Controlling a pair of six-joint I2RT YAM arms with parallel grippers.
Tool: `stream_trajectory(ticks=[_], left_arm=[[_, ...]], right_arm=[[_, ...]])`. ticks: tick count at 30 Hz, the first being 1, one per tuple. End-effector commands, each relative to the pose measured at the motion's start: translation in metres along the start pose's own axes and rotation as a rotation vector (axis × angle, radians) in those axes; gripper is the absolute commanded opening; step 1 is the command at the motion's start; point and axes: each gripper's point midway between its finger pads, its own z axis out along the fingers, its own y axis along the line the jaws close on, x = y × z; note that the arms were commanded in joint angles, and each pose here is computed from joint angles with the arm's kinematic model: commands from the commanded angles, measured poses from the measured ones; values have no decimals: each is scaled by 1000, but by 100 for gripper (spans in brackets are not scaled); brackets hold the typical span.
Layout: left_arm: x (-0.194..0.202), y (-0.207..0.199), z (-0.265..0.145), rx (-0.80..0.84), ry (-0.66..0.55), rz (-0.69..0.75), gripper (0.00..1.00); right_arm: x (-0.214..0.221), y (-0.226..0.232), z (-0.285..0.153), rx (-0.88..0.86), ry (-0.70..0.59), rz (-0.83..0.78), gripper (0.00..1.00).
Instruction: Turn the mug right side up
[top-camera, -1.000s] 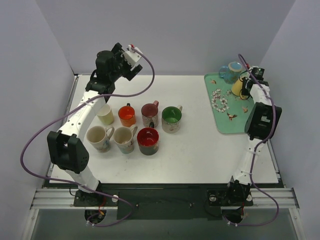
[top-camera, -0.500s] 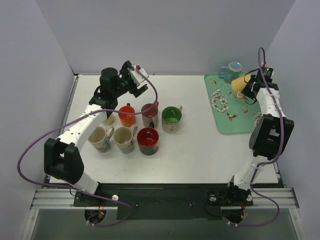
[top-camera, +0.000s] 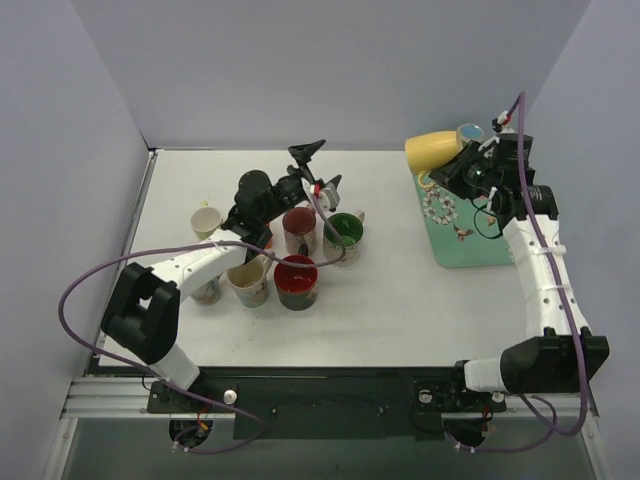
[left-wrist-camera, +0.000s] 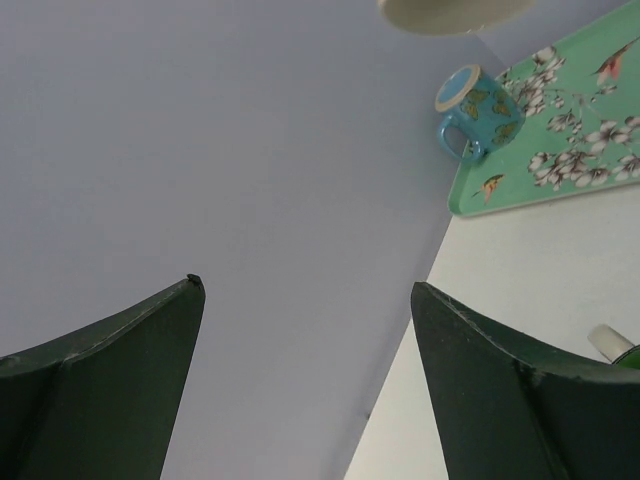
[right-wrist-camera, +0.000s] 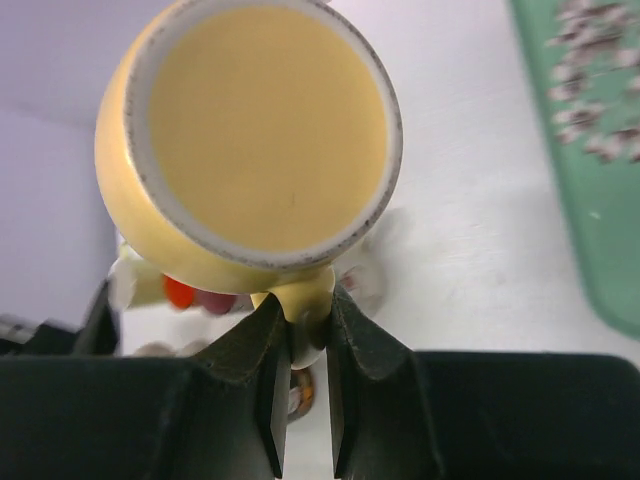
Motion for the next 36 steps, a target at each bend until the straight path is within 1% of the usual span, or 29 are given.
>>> stream_trajectory(ticks=[1, 4, 5, 6, 7, 12, 18, 23, 26, 29, 31, 33, 34, 35, 36], left_arm=[[-48, 18, 6, -104, -149, 146, 95], [-58, 5, 2, -93, -172, 191, 95], [-69, 6, 1, -107, -193, 198, 95], [-71, 4, -1, -113, -195, 186, 95], [-81, 5, -2, -121, -216, 182, 95], [-104, -6, -6, -112, -258, 197, 95], [-109, -6, -8, -112, -250, 247, 95], [-111, -4, -12, -113, -251, 268, 91], [-111, -14, -13, -74, -268, 309, 88], [-112, -28, -12, -25, -304, 401, 86], [-113, -28, -11, -34, -314, 423, 82], [-112, -25, -10, -41, -307, 423, 75], [-112, -23, -12, -43, -303, 422, 67], [-110, -25, -13, -37, -302, 435, 62], [-111, -25, -14, -35, -304, 448, 45]], right_arm=[[16, 79, -42, -248, 3, 37, 0], [26, 102, -58, -324, 15, 54, 0], [31, 112, -65, -352, 17, 55, 0], [32, 116, -68, -366, 10, 52, 0], [37, 125, -74, -392, 15, 38, 0], [58, 141, -85, -429, 47, 5, 0], [81, 140, -90, -415, 93, -46, 0], [90, 138, -90, -408, 110, -58, 0], [101, 147, -90, -444, 162, -72, 0], [113, 158, -94, -501, 235, -101, 0], [122, 157, -93, -500, 290, -107, 0], [129, 155, -92, -502, 326, -126, 0], [130, 153, -92, -497, 328, -142, 0], [132, 150, -92, -487, 332, -148, 0], [132, 149, -91, -484, 333, -156, 0]])
